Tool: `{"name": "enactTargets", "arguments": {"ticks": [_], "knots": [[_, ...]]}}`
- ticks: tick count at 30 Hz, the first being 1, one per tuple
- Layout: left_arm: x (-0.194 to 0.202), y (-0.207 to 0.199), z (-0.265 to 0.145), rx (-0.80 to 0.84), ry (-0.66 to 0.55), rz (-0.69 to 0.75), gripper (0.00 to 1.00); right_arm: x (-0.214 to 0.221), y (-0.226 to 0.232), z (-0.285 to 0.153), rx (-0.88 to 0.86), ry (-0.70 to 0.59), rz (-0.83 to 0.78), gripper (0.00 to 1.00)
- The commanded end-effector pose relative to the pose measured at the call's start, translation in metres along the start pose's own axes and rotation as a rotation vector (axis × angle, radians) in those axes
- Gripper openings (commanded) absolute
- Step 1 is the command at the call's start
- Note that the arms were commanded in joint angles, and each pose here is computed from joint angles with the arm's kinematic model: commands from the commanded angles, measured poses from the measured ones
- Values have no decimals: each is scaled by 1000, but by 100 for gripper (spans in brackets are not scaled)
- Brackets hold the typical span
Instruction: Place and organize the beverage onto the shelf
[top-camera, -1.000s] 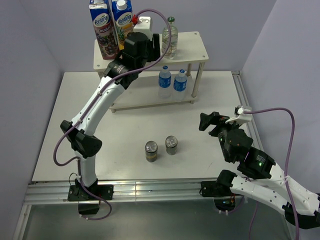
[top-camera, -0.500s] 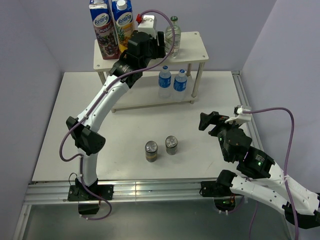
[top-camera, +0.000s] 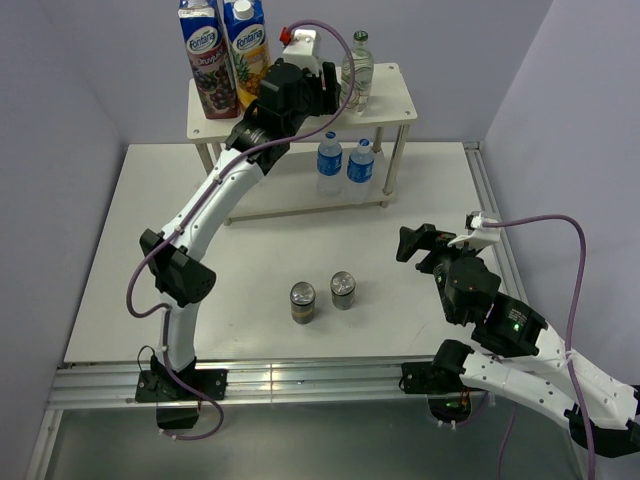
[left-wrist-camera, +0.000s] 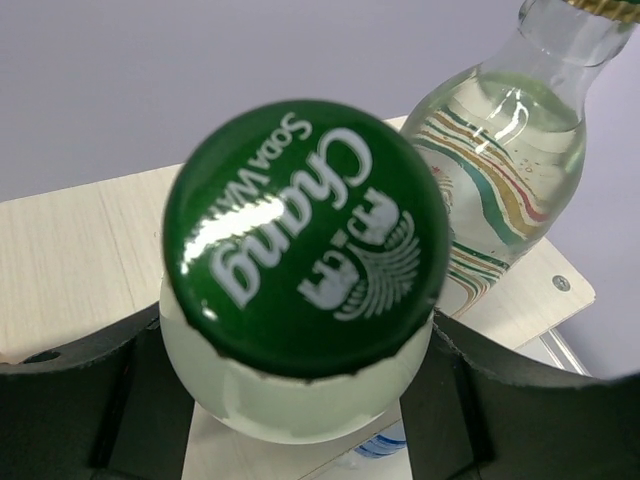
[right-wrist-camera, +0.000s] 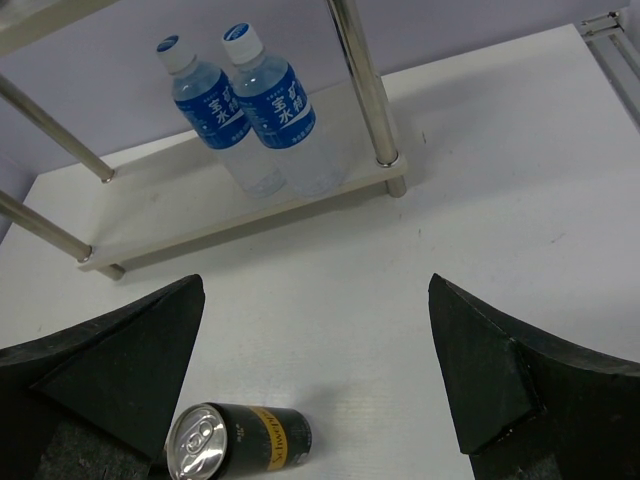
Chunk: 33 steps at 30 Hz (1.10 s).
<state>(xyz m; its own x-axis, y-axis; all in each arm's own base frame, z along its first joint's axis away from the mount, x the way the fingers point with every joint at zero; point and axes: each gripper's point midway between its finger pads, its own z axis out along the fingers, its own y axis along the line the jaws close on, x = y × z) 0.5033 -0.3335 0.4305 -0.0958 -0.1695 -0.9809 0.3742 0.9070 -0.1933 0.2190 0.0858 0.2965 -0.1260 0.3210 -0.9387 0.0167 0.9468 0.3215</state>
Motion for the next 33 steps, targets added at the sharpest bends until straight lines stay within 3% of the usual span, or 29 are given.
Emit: {"name": "enactTargets", "arguments": {"ticks": [1, 14, 17, 21, 33], "knots": [[5, -17, 2, 77, 21, -17, 1, -5, 2, 2, 10, -24, 34, 100], [34, -19, 13, 103, 79, 20, 21, -3, 1, 2, 12, -23, 36, 100], [34, -18, 13, 99, 76, 25, 33, -3, 1, 2, 12, -23, 36, 100], [37, -17, 13, 96, 78, 36, 57, -3, 1, 2, 12, -22, 38, 100], [45, -13, 17, 75, 89, 44, 81, -1, 2, 3, 14, -19, 34, 100]]}}
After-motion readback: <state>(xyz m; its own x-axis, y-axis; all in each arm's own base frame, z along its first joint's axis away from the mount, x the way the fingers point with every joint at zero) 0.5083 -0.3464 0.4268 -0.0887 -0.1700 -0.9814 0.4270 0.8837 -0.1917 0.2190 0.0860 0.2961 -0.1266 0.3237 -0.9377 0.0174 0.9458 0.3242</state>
